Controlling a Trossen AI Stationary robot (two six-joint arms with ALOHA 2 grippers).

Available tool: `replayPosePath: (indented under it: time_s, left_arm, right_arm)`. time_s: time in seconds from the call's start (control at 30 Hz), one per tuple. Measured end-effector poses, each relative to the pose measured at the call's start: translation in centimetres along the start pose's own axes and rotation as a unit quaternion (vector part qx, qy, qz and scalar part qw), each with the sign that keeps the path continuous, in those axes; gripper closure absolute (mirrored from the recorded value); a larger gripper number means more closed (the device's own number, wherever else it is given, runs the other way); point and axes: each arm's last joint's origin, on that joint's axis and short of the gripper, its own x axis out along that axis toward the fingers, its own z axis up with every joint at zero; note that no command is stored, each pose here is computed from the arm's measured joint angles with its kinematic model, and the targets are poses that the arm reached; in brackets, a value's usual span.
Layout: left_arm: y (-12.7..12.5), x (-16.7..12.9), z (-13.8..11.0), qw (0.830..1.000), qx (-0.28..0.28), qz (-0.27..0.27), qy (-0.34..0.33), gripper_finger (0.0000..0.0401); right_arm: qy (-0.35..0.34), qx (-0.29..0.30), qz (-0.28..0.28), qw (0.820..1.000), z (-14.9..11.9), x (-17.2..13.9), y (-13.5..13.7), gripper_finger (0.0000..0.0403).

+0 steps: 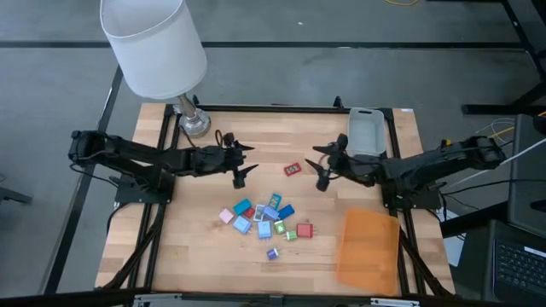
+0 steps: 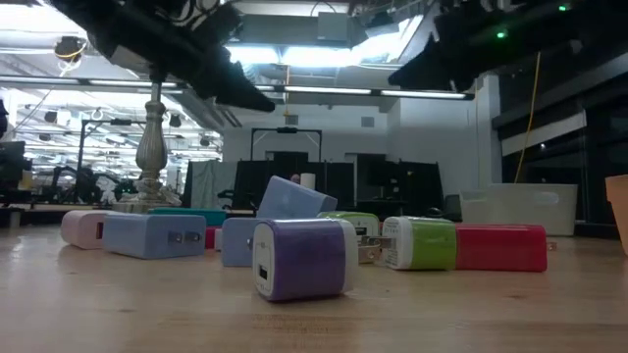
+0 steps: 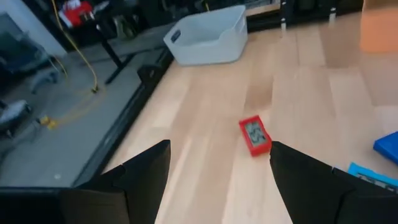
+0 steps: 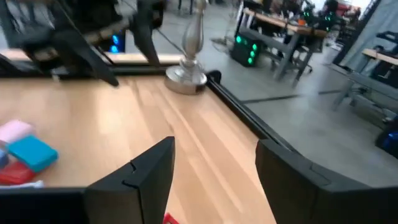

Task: Pick & Place Office items
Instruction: Put the top red digital clock into the gray bin

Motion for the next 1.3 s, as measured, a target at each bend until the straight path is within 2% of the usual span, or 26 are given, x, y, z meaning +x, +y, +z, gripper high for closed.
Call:
replayPosePath:
  time_s: [0.1,0.23,0.37,0.47,0.9,1.0,1.07,1.13,1.23,1.3]
  left_arm:
    - [0.3,-0.2,0.6,1.000,0.019,-0.004,-0.002,0.0132]
    - [0.1,-0.2,-0.4,0.998,0.027,-0.026,0.056,0.0132]
    - [-0.8,-0.4,-0.7,0.995,0.004,-0.071,0.069,0.0132]
    - [-1.5,-0.7,-0.4,0.994,0.008,-0.091,0.060,0.0132]
    - [-2.0,-1.1,-1.5,0.990,0.009,-0.085,0.115,0.0132]
    - [-2.1,-1.1,-1.0,0.993,0.011,-0.075,0.094,0.0132]
    - [-2.1,-1.1,-0.6,0.995,0.013,-0.071,0.075,0.0132]
    - [-2.1,-1.0,-0.4,0.996,0.010,-0.069,0.062,0.0132]
    - [-2.1,-1.0,-0.3,0.996,0.005,-0.065,0.058,0.0132]
    - [-2.1,-1.0,-0.3,0.996,0.001,-0.065,0.058,0.0132]
  right_arm:
    - [0.008,-0.005,0.018,1.000,0.8,0.5,0.5,0.0182]
    - [0.008,0.001,0.061,0.998,1.1,0.7,0.8,0.0182]
    - [0.010,-0.001,0.064,0.998,1.1,0.7,0.8,0.0182]
    - [0.010,-0.002,0.062,0.998,1.1,0.7,0.8,0.0182]
    - [0.024,0.008,0.090,0.996,0.7,0.8,1.0,0.0182]
    - [0.059,-0.018,0.088,0.994,-0.6,2.0,1.3,0.0182]
    - [0.103,-0.042,0.107,0.988,-1.4,3.6,1.4,0.0182]
    - [0.157,-0.061,0.131,0.977,-1.6,5.4,1.5,0.0182]
    - [0.222,-0.120,0.151,0.956,-1.4,8.1,1.4,0.0182]
    - [0.244,-0.150,0.160,0.945,-0.7,9.8,1.2,0.0182]
